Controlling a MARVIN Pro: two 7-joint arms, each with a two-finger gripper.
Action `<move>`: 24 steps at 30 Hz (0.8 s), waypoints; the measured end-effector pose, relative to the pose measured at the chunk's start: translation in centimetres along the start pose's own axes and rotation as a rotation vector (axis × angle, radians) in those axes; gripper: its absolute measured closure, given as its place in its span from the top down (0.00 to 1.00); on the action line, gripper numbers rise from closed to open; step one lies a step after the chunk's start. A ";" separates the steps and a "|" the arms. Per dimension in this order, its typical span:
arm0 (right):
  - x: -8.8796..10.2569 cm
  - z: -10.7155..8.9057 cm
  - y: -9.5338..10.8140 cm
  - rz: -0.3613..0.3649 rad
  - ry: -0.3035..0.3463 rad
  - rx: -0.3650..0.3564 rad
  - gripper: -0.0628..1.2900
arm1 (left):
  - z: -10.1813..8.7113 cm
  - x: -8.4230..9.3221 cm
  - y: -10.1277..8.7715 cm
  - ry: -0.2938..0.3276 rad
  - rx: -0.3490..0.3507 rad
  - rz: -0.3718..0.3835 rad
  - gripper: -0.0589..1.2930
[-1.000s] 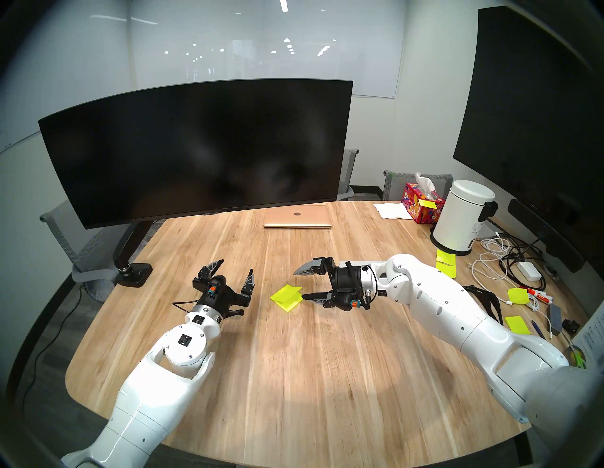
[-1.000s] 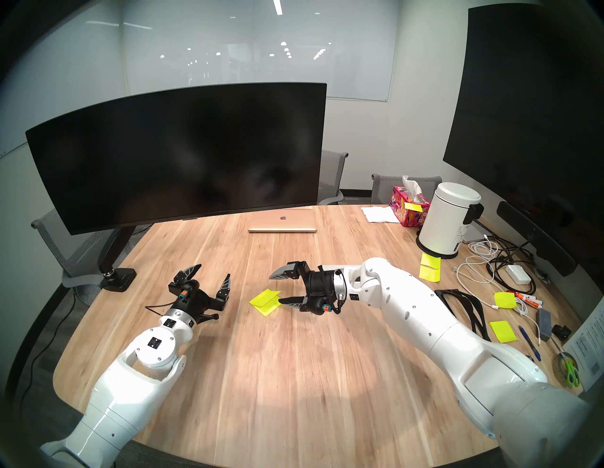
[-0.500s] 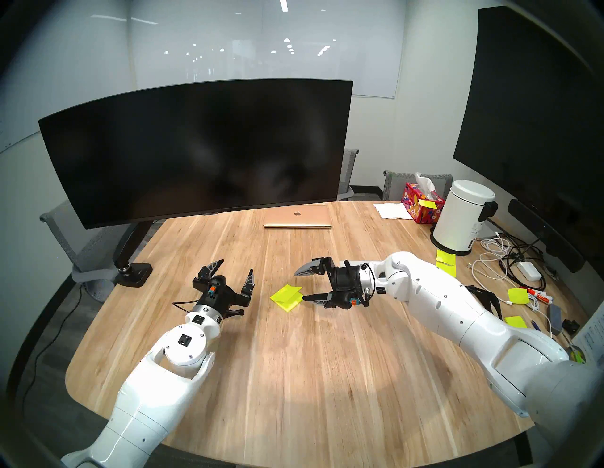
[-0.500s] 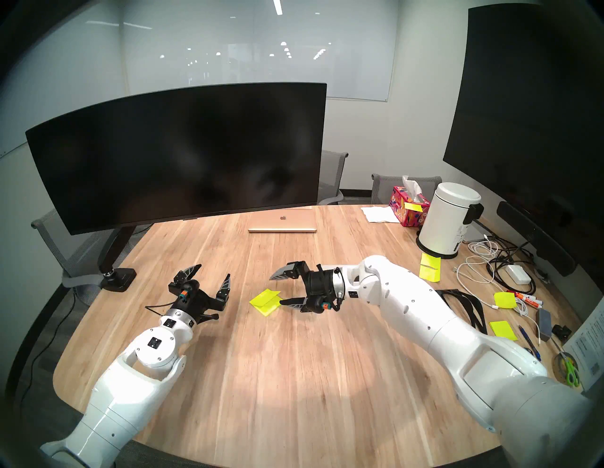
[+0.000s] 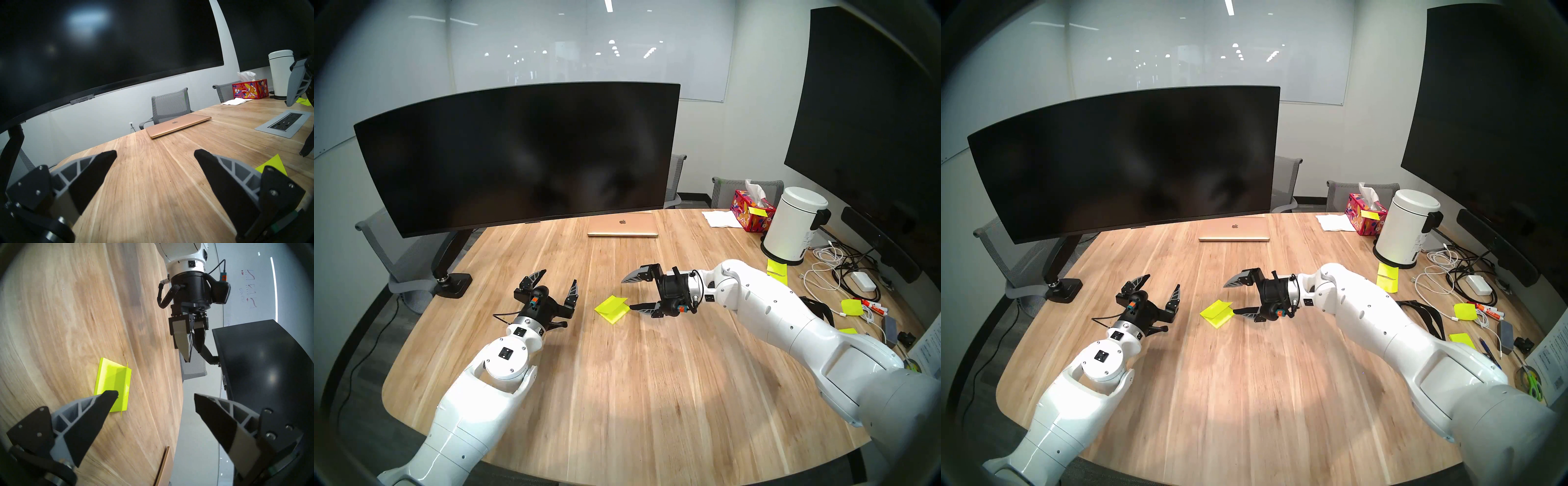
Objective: Peel one sticky note off the pad and stick it onto the monitor, then press it flat
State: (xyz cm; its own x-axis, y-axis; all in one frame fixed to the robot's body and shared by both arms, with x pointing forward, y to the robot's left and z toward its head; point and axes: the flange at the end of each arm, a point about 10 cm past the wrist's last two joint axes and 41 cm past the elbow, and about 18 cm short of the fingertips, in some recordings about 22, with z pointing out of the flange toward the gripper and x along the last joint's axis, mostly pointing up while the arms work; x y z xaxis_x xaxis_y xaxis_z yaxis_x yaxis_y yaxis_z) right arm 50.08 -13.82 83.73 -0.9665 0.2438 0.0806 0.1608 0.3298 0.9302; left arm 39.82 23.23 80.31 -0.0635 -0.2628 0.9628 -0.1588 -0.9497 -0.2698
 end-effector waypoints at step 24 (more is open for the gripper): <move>-0.1 1.7 -0.7 0.029 0.025 0.003 0.95 | 0.0 0.0 0.0 0.000 0.000 0.000 0.97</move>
State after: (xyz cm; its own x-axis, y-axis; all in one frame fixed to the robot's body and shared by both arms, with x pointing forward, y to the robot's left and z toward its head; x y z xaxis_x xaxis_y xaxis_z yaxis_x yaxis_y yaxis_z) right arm 50.36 -12.54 82.47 -0.9662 0.2300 0.1166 0.1893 0.3257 0.9263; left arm 39.82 23.23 80.31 -0.0635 -0.2628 0.9628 -0.1588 -0.9497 -0.2698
